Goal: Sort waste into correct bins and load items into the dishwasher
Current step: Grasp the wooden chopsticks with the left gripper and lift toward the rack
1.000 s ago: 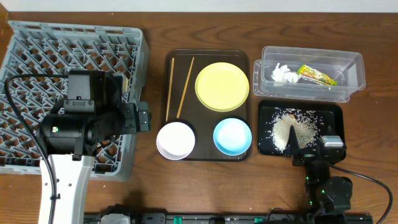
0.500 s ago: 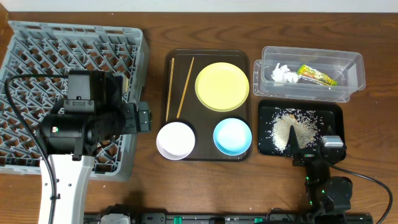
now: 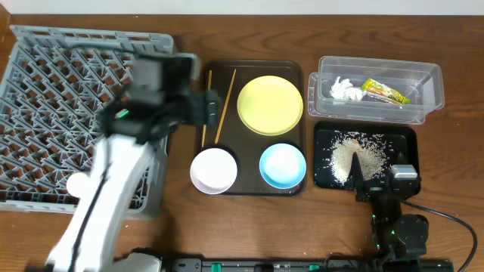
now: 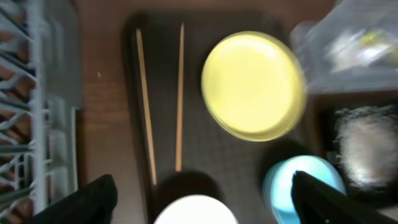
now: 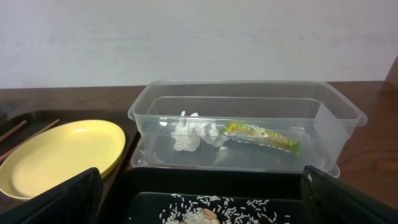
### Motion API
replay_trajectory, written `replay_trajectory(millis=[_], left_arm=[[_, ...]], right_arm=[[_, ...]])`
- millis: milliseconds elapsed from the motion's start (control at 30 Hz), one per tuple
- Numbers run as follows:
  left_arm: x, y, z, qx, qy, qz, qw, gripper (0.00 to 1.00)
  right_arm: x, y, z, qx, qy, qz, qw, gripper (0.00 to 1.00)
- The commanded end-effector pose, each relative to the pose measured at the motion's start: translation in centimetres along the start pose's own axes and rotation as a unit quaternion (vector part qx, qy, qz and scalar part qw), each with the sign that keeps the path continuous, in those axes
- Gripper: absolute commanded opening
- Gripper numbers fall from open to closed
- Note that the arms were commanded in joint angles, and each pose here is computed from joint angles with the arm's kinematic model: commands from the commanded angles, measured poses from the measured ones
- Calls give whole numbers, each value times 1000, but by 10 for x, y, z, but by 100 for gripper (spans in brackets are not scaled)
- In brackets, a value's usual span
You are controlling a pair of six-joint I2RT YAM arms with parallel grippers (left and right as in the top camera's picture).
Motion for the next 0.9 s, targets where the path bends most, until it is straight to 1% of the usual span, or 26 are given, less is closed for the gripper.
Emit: replay_trajectory(millis=[0,33,100,233,333,400,433,600,667,733,767,867], left_arm=[[11,2,42,10,77,11,997,82],[11,2,54,15,78,11,997,75],[15,1,79,30,85,11,996,65],[25,-15,128,86,88,5,992,50],[33,-37,162,144,89,-2,986,48],[37,-49,177,167,96,-1,981,47],[38,-53,183,175,99,0,980,45],[40,-70,201,204,109,6,973,35],[41,-72,203,207,110,7,972,28],[41,-72,203,206,110,7,972,12],[40,-70,202,204,109,6,973,6],[36,-59,188,194,106,3,975,6]], right_arm=[[0,-1,0,0,0,-2,1000,99],[0,-1,0,0,0,-2,1000,99],[0,-1,0,0,0,-2,1000,99],[0,-1,0,0,0,-2,1000,99],[0,-1,0,0,0,-2,1000,99],[0,-1,0,0,0,-2,1000,99],[0,-1,0,0,0,-2,1000,99],[0,-1,0,0,0,-2,1000,99],[0,-1,0,0,0,-2,1000,99],[0,-1,0,0,0,-2,1000,99],[0,-1,0,0,0,-2,1000,99],[0,-1,0,0,0,-2,1000,99]])
Point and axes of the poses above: each gripper's point midway between its finger pads, its own z axis out along the fingers, its own x axis along the line the jaws close on, y = z × x, the point moved 6 cm from there along -z, back along the fingers, and after that the axes turned 14 degrees about -z, right-handed, at the moved point
